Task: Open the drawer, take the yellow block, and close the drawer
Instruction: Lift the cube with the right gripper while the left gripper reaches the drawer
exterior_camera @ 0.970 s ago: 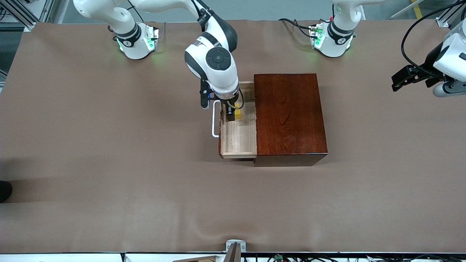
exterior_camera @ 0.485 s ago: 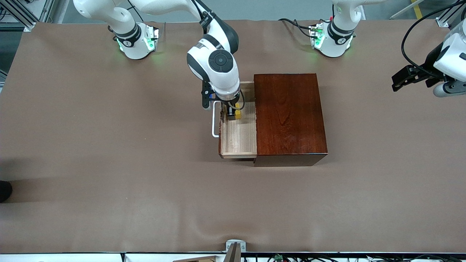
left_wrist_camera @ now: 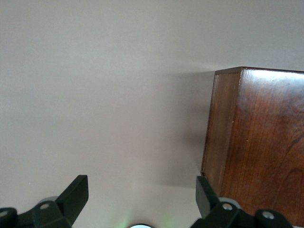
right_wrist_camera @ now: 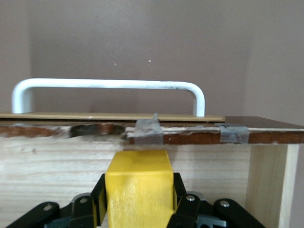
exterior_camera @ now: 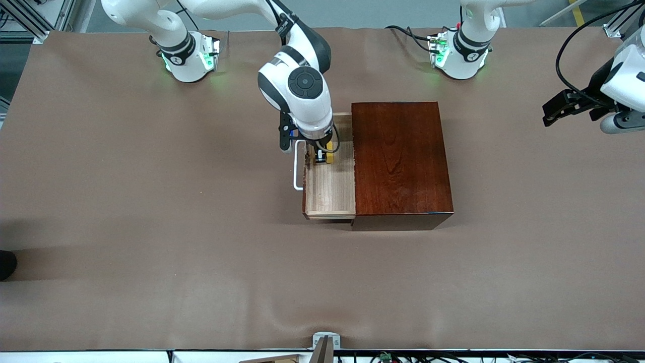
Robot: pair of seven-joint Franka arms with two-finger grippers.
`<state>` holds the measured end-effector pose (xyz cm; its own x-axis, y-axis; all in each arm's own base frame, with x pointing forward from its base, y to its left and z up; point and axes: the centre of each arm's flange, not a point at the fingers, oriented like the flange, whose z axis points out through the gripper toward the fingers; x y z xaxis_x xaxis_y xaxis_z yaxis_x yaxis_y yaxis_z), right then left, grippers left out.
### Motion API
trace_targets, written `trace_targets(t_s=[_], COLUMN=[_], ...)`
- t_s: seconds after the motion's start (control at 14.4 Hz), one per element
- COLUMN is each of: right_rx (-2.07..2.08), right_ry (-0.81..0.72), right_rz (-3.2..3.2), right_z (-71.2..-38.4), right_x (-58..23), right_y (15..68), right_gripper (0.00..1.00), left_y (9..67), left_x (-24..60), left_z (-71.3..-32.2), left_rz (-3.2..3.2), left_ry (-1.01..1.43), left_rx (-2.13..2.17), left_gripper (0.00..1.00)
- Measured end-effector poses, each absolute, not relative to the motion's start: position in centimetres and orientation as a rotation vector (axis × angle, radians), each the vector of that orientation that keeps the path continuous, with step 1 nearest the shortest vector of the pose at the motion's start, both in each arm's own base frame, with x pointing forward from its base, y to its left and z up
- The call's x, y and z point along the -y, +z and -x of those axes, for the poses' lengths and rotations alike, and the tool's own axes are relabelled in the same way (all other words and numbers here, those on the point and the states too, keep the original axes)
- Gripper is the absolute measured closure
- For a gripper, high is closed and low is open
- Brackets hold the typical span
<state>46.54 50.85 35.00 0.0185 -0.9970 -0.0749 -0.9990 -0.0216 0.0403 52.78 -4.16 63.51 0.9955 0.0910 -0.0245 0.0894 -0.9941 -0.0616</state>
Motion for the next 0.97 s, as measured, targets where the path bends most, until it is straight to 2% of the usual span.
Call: trace_targets(t_s=[0.28,0.69,0.97], right_rx=[-2.21,-2.202,-2.111], right_ry=[0.126,0.135,0.163], right_rz=[2.198,2.232,2.37], right_z=[-48.5,-50.7,-51.7], right_x=[-49.9,-47.7,-44.8], right_y=[37.5,39.5,42.1], right_gripper=[0.44,0.44,0.44], left_y=[64.1,64.3,63.2], left_x=[5.6,12.4,18.5], left_z=[-52.7,-51.6,-50.4], left_rz=[3.08,3.074,3.07], left_ry=[0.021,0.006,0.022], left_rx=[0.1,-0.081,-0.047], left_gripper=[0.0,0.0,0.0])
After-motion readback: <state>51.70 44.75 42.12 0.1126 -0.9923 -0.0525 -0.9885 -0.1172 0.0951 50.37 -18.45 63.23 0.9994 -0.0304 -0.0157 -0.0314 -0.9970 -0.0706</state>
